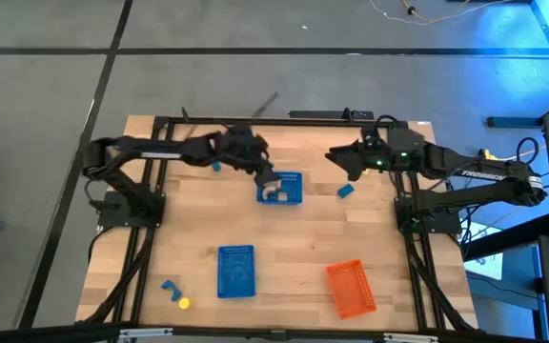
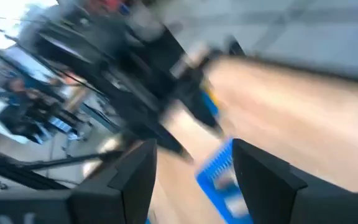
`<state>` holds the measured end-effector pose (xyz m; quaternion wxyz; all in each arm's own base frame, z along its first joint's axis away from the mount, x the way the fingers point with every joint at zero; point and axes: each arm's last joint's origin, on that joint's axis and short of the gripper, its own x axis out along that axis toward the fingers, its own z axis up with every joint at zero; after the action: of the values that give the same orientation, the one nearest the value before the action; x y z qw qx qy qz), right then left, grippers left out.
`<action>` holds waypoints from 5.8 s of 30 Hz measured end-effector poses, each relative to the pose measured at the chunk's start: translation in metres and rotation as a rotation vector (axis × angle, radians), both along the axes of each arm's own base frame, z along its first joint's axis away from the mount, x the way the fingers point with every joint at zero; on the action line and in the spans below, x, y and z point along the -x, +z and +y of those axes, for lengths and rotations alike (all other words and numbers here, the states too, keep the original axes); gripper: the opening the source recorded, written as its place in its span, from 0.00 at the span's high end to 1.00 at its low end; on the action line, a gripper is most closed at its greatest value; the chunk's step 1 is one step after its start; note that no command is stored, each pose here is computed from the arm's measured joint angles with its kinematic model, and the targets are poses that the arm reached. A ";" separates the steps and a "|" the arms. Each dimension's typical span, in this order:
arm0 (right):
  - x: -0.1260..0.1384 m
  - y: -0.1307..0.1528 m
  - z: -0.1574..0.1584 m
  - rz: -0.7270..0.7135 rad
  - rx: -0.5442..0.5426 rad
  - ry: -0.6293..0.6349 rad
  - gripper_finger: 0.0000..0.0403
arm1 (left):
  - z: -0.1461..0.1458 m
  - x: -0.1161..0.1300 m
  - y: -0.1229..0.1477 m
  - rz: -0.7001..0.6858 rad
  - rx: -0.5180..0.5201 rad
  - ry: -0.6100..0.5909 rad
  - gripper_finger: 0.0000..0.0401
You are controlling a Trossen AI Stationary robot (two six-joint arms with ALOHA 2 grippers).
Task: Sort & place blocks by color
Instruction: Put the top right blue block into the orange basket, then put the top blue block into the orange basket
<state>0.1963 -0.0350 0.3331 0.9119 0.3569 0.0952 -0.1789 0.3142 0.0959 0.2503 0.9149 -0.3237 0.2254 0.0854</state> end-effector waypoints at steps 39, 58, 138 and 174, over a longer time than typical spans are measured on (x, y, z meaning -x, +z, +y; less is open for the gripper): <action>-0.047 -0.193 -0.011 0.767 -0.878 -1.186 0.48 | -0.047 0.123 0.143 -0.514 -0.225 0.155 0.13; -0.048 -0.199 -0.014 0.939 -0.655 -0.943 0.68 | -0.047 0.122 0.137 -0.455 -0.242 0.152 0.13; -0.073 -0.017 0.057 0.196 0.389 0.270 0.20 | -0.017 0.119 0.070 0.171 -0.121 0.481 0.13; -0.073 -0.019 0.056 0.191 0.281 0.196 0.20 | 0.057 0.087 -0.052 0.924 -0.242 0.072 0.13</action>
<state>0.2689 0.0208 0.3146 0.9526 0.1966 0.1896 -0.1340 0.2275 0.1525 0.1987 0.7466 -0.1508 0.5855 0.2777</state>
